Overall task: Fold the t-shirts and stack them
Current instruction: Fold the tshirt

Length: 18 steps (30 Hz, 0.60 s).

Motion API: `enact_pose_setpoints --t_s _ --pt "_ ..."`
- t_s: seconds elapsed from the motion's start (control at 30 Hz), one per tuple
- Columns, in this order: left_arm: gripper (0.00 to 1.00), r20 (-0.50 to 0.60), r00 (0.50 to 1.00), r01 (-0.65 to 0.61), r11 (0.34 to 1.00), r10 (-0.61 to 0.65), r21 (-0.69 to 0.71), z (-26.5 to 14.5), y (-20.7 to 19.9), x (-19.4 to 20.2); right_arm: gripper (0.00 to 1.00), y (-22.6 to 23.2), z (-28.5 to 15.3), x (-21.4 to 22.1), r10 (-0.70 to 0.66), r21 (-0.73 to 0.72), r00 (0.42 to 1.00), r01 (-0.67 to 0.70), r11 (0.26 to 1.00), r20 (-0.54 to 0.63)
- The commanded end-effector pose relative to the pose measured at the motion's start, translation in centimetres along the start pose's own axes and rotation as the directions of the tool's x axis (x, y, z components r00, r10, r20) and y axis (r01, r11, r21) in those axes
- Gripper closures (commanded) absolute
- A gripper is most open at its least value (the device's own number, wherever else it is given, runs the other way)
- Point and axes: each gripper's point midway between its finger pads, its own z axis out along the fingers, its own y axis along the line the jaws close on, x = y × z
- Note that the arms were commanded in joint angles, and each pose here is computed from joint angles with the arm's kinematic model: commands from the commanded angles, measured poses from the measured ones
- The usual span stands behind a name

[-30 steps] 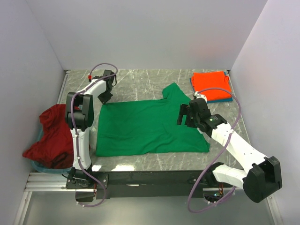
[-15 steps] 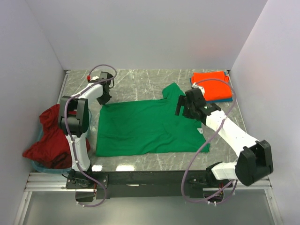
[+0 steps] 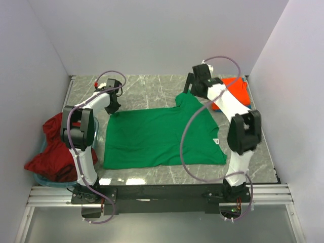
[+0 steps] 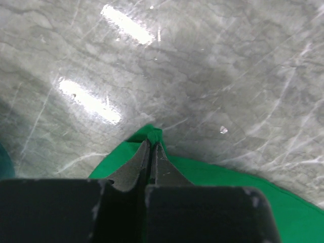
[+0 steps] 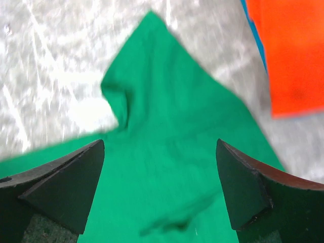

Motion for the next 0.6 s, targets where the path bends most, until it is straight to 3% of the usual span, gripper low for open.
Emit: enact_pose_setpoints --t_s 0.0,0.03,0.1,0.13,0.2,0.23,0.57 --pt "0.99 0.04 0.999 0.008 0.997 -0.012 0.082 -1.8 -1.4 -1.4 0.04 0.5 3.2 -1.4 -0.041 0.027 0.999 0.042 0.999 -0.015" --pt "0.99 0.039 0.999 0.006 0.996 -0.01 0.089 -1.9 -1.5 -1.4 0.04 1.4 3.3 -3.6 -0.039 0.011 0.999 0.039 0.999 0.024" --pt "0.99 0.036 0.999 0.004 0.995 -0.008 0.097 -2.0 -1.6 -1.2 0.04 1.3 6.2 -3.0 -0.066 0.051 0.998 0.066 0.997 -0.007" --pt "0.99 0.036 0.999 0.004 0.995 -0.008 0.099 -2.0 -1.6 -1.2 0.04 2.1 6.3 -5.2 -0.057 0.038 0.998 0.055 0.998 0.039" --pt "0.99 0.027 1.0 0.002 0.995 -0.005 0.097 -1.9 -1.7 -0.8 0.05 2.2 9.0 -4.4 -0.08 0.052 0.997 0.079 0.996 0.007" --pt "0.99 0.026 1.0 -0.002 0.996 0.0 0.091 -1.9 -1.6 -0.8 0.05 2.9 9.0 -6.0 -0.074 0.034 0.996 0.073 0.997 0.04" --pt "0.99 0.016 1.0 -0.022 0.995 0.02 0.097 -1.9 -1.8 -0.2 0.06 3.5 13.7 -4.3 -0.1 -0.039 0.995 0.1 0.994 -0.01"
